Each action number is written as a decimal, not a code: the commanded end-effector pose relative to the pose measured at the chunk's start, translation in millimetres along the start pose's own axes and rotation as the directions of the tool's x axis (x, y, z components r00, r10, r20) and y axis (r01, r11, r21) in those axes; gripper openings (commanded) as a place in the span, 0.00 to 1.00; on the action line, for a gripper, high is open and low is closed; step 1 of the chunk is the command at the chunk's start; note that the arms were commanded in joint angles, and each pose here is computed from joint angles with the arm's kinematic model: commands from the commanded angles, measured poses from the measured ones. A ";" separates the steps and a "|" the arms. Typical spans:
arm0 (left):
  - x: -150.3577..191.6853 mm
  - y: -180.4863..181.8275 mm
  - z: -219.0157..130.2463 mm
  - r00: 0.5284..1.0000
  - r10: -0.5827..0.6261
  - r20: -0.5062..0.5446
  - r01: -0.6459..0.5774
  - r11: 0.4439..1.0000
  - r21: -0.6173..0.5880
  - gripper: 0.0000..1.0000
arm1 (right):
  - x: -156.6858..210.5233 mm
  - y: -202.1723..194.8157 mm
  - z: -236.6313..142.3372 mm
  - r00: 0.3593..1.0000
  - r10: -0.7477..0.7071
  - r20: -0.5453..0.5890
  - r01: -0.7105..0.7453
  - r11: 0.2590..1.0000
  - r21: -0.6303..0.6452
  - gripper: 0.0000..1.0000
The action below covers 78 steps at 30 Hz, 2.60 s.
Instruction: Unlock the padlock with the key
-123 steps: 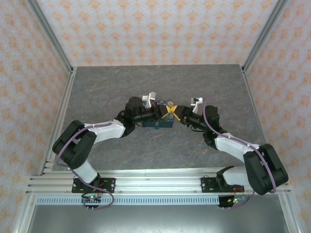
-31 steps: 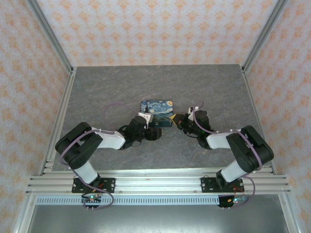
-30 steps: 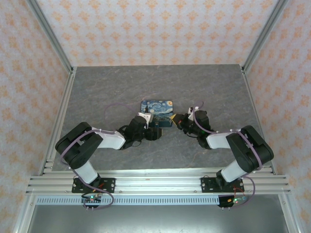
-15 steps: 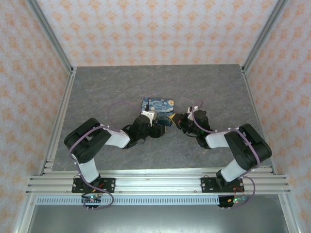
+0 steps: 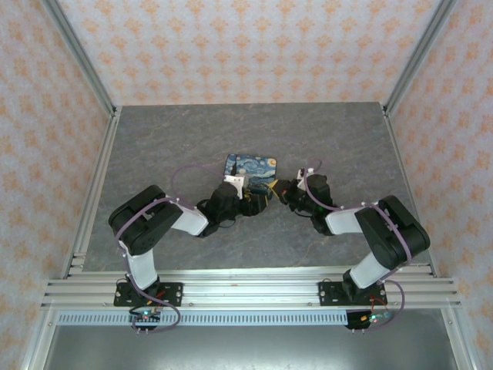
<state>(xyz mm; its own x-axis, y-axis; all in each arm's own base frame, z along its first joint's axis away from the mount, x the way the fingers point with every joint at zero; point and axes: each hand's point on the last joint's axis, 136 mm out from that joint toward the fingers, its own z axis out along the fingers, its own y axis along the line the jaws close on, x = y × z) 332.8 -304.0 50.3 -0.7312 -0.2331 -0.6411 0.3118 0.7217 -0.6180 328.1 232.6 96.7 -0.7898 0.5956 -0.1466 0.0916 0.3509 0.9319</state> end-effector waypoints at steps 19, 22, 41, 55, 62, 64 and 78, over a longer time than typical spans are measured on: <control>-27.3 -2.2 -15.1 0.957 -0.233 0.171 0.210 0.967 0.142 0.61 | 2.4 -13.7 6.0 1.000 0.008 -0.014 -0.007 0.999 0.046 0.00; -26.7 0.9 -15.3 0.958 -0.228 0.172 0.209 0.970 0.122 0.58 | 2.1 -14.9 6.2 1.000 0.009 -0.013 -0.008 0.999 0.049 0.00; -18.3 21.5 -13.7 0.933 -0.293 0.207 0.285 0.956 0.067 0.46 | 3.4 -19.9 9.3 1.000 0.017 -0.020 -0.016 0.998 0.055 0.00; 3.2 38.4 -4.6 0.972 -0.169 0.164 0.187 0.978 -0.098 0.42 | 3.5 -20.3 10.0 1.000 0.020 -0.021 -0.019 0.998 0.052 0.00; 0.1 38.1 -5.0 0.969 -0.172 0.179 0.191 0.977 -0.097 0.33 | 3.9 -22.0 10.0 0.999 0.023 -0.022 -0.022 0.998 0.056 0.00; -1.5 36.2 -6.1 0.965 -0.183 0.189 0.202 0.976 -0.082 0.32 | 3.9 -22.5 10.2 0.999 0.024 -0.022 -0.022 0.998 0.057 0.00; -20.7 2.3 -16.4 0.935 -0.276 0.224 0.263 0.961 0.086 0.37 | 4.4 -25.1 11.5 0.999 0.026 -0.024 -0.025 0.998 0.060 0.00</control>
<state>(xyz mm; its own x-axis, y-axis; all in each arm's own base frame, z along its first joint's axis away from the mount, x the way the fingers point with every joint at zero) 339.5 -282.2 46.2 -0.6586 -0.5331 -0.5310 0.1206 0.6218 -0.7738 335.5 237.1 96.4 -0.7890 0.5940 -0.1569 0.0678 0.3380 0.9387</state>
